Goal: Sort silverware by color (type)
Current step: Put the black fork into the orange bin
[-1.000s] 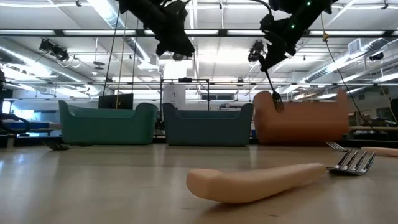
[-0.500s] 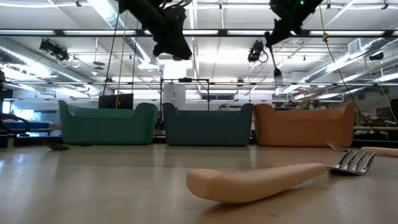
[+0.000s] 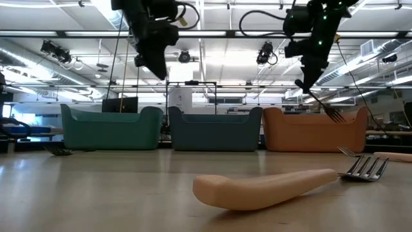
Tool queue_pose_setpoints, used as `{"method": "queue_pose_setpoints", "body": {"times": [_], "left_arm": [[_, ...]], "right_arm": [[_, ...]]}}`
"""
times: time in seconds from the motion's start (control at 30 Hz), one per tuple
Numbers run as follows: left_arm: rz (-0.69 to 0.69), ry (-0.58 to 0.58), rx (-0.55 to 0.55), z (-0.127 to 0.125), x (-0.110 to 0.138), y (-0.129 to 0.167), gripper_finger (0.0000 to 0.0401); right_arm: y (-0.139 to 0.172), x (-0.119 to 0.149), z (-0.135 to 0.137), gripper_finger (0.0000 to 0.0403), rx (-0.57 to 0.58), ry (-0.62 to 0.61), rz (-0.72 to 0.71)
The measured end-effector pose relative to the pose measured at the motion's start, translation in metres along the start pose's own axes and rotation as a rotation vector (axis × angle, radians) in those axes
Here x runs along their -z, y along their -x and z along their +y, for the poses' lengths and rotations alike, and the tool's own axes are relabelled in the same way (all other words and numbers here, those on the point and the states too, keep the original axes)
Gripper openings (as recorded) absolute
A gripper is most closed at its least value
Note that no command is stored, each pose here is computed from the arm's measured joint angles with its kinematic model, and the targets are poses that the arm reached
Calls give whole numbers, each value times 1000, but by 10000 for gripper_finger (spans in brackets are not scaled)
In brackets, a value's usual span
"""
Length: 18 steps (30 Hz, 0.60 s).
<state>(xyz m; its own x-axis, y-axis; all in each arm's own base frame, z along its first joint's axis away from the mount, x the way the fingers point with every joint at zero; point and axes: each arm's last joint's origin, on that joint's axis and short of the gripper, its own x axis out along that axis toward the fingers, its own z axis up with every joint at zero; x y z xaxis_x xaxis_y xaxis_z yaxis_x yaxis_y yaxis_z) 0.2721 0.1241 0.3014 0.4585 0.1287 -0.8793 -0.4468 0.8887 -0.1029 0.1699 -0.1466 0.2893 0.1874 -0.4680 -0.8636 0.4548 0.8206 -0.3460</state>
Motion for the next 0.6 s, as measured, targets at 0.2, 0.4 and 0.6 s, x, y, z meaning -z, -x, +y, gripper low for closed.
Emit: {"method": "queue_pose_setpoints", "body": {"times": [0.2, 0.4, 0.6], "left_arm": [[99, 6, -45, 2, 10, 1, 107], [107, 50, -52, 2, 11, 1, 107], [108, 54, -52, 2, 11, 0, 107]], "right_arm": [[-8, -2, 1, 22, 54, 8, 28], [-8, -5, 1, 24, 39, -62, -4], [-8, -4, 1, 49, 36, -64, 3]]}}
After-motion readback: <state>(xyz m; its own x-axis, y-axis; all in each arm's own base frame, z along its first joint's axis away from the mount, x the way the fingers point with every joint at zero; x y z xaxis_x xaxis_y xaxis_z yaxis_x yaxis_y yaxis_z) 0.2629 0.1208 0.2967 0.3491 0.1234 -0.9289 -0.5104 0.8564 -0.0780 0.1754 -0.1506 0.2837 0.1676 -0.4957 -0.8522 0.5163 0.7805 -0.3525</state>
